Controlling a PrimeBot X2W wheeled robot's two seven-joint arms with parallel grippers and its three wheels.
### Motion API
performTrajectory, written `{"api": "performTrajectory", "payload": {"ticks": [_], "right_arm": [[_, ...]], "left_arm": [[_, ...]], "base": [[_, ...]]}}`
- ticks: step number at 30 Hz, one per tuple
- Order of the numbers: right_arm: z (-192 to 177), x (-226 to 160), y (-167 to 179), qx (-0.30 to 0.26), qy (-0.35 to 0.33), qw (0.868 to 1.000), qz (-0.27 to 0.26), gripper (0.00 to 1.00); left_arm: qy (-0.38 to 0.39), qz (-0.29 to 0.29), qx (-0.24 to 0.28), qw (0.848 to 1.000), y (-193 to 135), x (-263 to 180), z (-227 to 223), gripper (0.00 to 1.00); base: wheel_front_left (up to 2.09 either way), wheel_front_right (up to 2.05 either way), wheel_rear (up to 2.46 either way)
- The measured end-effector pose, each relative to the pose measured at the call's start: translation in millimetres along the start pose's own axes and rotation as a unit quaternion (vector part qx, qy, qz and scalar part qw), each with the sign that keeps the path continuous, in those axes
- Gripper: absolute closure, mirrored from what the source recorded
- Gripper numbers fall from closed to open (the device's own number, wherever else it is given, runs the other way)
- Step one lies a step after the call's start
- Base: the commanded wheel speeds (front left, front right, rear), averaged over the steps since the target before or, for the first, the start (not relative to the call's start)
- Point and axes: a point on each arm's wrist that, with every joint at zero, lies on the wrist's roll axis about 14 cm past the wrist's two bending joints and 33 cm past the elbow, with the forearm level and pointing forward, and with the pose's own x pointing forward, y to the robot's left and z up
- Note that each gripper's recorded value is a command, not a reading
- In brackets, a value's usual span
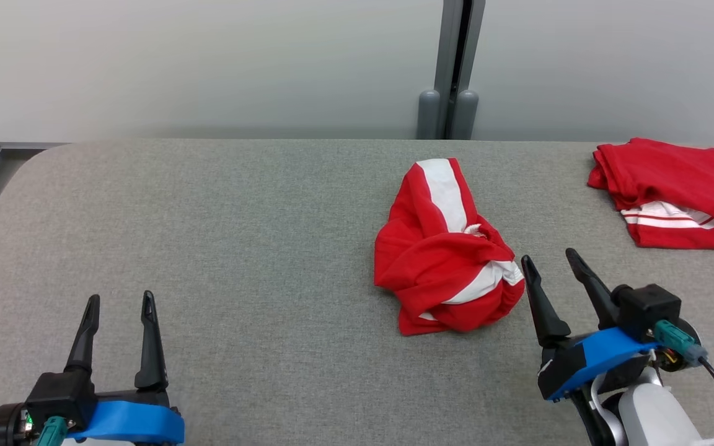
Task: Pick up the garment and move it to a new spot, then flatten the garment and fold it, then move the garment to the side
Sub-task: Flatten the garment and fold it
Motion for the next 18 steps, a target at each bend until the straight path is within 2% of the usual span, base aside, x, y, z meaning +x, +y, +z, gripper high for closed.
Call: {"api": "performTrajectory", "payload": {"ticks": [10, 18], "right_arm": [[-55.9, 18.4, 2.4, -0.018, 0.096, 0.995, 0.026, 0.00], [-92.1, 25.5, 13.8, -0.009, 0.150, 0.988, 0.043, 0.00]], "left_arm": [[0.006, 0.021, -0.004, 1.000, 10.5, -5.9, -4.2, 0.00], [0.012, 0.037, -0.003, 0.999, 20.1, -10.0, -7.4, 0.00]], "base": [[0.00, 0.00, 0.00], [0.00, 0.00, 0.00]]}}
